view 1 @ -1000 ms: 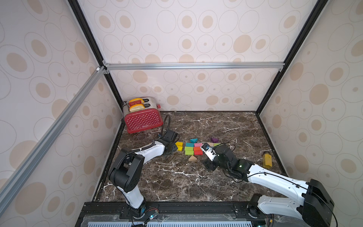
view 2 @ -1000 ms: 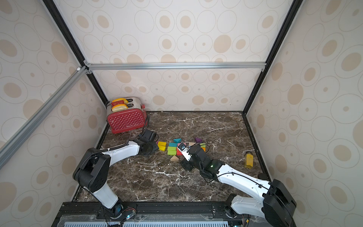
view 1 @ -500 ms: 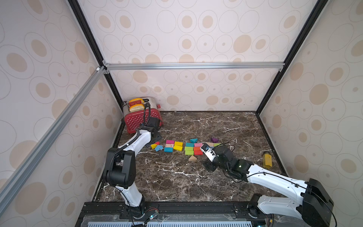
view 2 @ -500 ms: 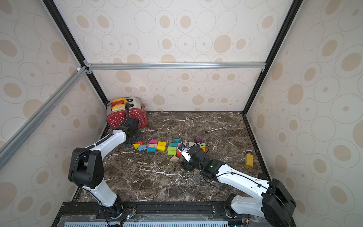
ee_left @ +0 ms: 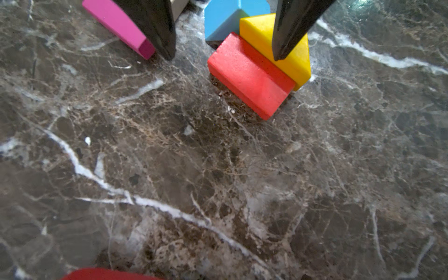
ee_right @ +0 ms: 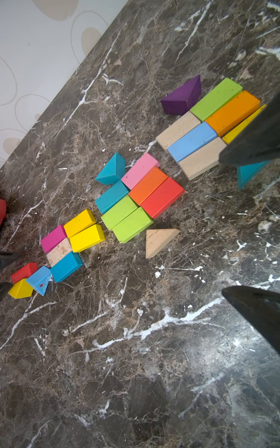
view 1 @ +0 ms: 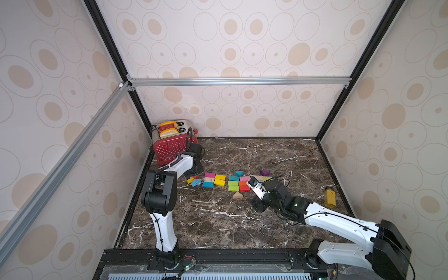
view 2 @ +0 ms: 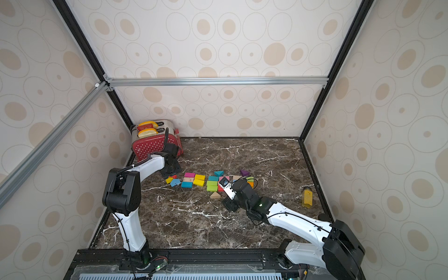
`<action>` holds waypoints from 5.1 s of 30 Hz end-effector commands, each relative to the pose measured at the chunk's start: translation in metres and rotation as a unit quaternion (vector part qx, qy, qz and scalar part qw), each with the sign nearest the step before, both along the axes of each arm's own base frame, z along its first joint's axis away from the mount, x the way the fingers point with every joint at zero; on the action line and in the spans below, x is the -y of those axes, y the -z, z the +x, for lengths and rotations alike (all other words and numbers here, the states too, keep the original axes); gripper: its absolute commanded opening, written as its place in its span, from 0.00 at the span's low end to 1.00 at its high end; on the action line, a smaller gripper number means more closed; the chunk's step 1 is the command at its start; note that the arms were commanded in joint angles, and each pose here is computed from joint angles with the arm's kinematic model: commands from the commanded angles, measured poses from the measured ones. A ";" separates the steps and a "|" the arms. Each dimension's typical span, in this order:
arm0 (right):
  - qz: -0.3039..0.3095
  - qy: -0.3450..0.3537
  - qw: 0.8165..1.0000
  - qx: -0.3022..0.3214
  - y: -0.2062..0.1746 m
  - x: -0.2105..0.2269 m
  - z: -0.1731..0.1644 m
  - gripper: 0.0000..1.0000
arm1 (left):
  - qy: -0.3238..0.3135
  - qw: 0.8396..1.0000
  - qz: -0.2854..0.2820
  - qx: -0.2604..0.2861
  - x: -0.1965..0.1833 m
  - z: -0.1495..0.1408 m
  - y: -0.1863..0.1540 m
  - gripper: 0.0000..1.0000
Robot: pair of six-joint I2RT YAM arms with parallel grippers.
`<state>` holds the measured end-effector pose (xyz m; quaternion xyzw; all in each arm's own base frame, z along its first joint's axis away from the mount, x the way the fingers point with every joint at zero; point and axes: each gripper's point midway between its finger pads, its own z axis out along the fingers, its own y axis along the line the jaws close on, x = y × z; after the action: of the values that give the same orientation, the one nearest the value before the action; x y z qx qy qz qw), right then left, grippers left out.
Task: Assemble a piece of candy with building blocks
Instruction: Adjust the building block at the center of the board, then pick up the building block from the center of the board, then assemble the building block at the center of the board.
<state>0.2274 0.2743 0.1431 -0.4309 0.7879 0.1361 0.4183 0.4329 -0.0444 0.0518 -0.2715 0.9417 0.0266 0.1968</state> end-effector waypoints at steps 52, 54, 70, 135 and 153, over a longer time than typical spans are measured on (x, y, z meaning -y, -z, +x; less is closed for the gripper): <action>-0.004 0.005 1.000 -0.016 0.013 0.001 -0.001 0.82 | -0.183 0.982 -0.012 -0.047 -0.017 -0.004 0.048 0.53; -0.004 0.005 1.000 -0.016 0.014 0.001 -0.001 0.82 | -0.182 0.982 -0.012 -0.048 -0.017 -0.004 0.049 0.48; 0.000 0.008 1.000 -0.014 0.010 0.001 0.000 0.82 | -0.156 0.987 -0.033 0.023 -0.014 -0.007 -0.017 0.28; -0.069 -0.095 0.991 -0.059 0.012 -0.061 -0.002 0.82 | 0.053 0.990 -0.004 0.133 0.001 -0.142 -0.147 0.58; -0.216 -0.109 0.970 -0.033 0.089 -0.155 0.049 0.85 | 0.040 0.989 0.045 0.133 -0.057 -0.182 -0.145 0.65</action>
<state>0.2721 0.4278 0.0593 -0.5818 0.7624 0.0505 0.2788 0.2588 0.0027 0.1934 -0.2402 0.9133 -0.0026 0.3289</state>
